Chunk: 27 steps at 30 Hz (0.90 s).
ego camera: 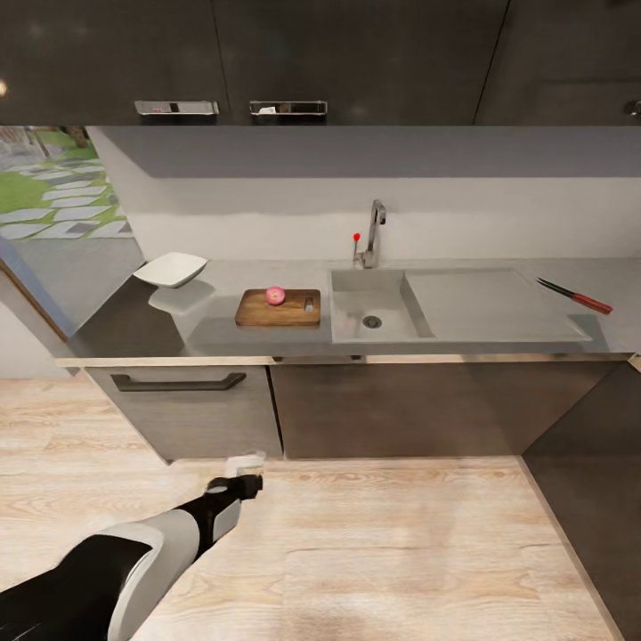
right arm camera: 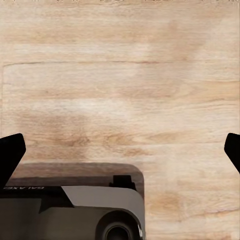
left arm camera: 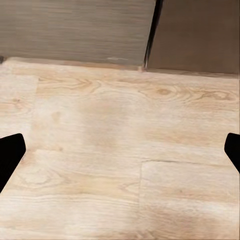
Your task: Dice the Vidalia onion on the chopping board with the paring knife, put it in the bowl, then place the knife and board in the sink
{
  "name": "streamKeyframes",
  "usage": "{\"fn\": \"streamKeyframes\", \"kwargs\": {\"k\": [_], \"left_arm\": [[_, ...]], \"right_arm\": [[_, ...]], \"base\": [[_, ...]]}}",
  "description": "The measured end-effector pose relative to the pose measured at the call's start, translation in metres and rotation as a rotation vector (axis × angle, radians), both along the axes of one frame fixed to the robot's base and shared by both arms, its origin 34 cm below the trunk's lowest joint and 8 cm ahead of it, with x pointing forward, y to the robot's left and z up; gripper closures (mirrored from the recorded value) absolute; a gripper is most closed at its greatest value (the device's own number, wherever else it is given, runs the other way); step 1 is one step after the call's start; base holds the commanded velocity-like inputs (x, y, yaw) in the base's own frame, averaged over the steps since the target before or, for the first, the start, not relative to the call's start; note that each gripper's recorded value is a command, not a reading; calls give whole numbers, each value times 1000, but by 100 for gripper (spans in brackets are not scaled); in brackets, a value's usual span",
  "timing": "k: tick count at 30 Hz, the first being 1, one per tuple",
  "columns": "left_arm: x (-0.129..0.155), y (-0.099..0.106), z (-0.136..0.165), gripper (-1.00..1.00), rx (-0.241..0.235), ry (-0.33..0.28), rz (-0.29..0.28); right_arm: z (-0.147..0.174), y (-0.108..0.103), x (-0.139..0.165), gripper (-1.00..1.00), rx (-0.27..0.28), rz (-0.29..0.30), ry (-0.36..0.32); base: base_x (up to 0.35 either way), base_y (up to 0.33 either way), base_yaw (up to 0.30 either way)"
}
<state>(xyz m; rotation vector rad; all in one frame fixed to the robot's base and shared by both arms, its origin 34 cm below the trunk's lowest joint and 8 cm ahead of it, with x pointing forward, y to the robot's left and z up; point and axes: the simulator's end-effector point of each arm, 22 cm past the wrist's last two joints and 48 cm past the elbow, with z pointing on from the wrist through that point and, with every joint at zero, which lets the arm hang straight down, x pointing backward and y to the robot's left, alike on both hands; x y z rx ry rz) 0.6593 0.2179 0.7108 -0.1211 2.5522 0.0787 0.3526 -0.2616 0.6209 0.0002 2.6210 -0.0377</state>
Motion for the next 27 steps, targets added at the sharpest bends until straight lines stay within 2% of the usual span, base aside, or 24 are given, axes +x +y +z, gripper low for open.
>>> {"fn": "streamKeyframes", "kwargs": {"k": [2,4,7,10,12,15,19,24,27], "left_arm": [[-14,3,-7,-100,2,-46,12],[-28,5,-13,-100,5,-65,17],[-67,12,-29,-100,15,-85,30],[-107,29,-40,-100,37,-124,47],[-128,39,-40,-100,52,-174,56],[-153,51,-30,-100,73,-286,70],[-185,60,-20,-100,90,-375,79],[-226,64,-16,-100,103,-406,73],[-240,68,-19,-100,110,-387,65]], "right_arm": [[0,0,1,-100,0,0,-3],[1,-1,1,-100,-1,0,-5],[2,-2,5,-100,-3,0,-14],[3,-7,9,-100,-10,-2,-23],[4,-15,13,-100,-22,-3,-32],[8,-30,25,-100,-43,-3,-61],[19,-41,54,-100,-62,-1,-125],[31,-47,82,-100,-74,1,-190],[37,-48,96,-100,-76,3,-222]], "base": [[0,0,0],[0,0,0],[0,0,0],[0,0,0],[0,0,0],[0,0,0],[0,0,0],[0,0,0],[0,0,0]]}}
